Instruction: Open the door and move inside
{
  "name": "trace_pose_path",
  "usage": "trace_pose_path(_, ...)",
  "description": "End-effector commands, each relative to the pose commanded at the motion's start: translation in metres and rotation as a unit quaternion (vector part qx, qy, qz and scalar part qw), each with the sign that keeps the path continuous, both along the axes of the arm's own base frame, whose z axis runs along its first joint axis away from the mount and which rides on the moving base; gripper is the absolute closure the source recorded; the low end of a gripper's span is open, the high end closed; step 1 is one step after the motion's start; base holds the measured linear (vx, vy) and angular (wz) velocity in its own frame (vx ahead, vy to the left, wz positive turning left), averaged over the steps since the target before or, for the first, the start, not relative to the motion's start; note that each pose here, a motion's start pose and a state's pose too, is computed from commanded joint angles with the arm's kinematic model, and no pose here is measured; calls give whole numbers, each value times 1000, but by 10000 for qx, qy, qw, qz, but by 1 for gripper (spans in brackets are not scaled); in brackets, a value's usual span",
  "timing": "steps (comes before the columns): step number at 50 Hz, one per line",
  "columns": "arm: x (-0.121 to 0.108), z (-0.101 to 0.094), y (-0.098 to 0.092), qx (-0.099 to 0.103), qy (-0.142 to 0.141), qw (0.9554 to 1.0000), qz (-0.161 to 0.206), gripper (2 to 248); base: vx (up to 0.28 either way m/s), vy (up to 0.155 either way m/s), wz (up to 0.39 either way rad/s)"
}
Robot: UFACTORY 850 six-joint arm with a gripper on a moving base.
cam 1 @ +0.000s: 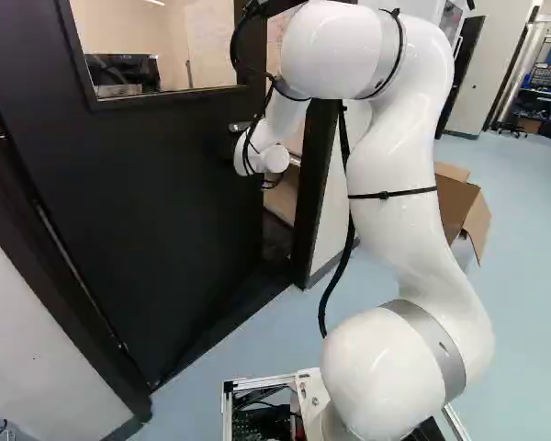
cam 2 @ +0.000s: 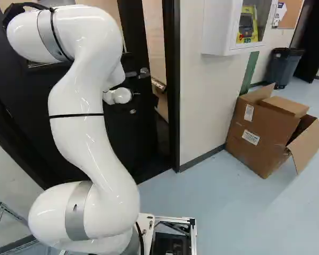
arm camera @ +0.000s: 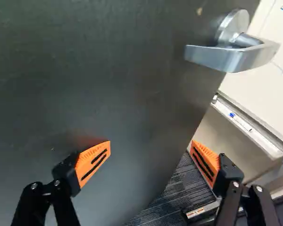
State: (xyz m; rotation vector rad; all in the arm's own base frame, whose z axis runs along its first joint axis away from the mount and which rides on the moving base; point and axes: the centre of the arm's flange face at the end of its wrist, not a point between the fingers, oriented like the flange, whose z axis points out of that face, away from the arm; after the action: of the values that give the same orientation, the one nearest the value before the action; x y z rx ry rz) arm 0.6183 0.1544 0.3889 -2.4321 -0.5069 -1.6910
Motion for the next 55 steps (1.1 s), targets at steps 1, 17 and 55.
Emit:
trace_pose_path(1, -1, 0, 2, -35, 15, 10000, 55, 3, 0, 0, 0)
trace_pose_path(17, 4, -7, 33, -420, 75, 9966, 706, 3, 0, 0, 0)
trace_pose_path(55, 42, -16, 83, -393, -149, 9942, 991, 3, 0, 0, 0)
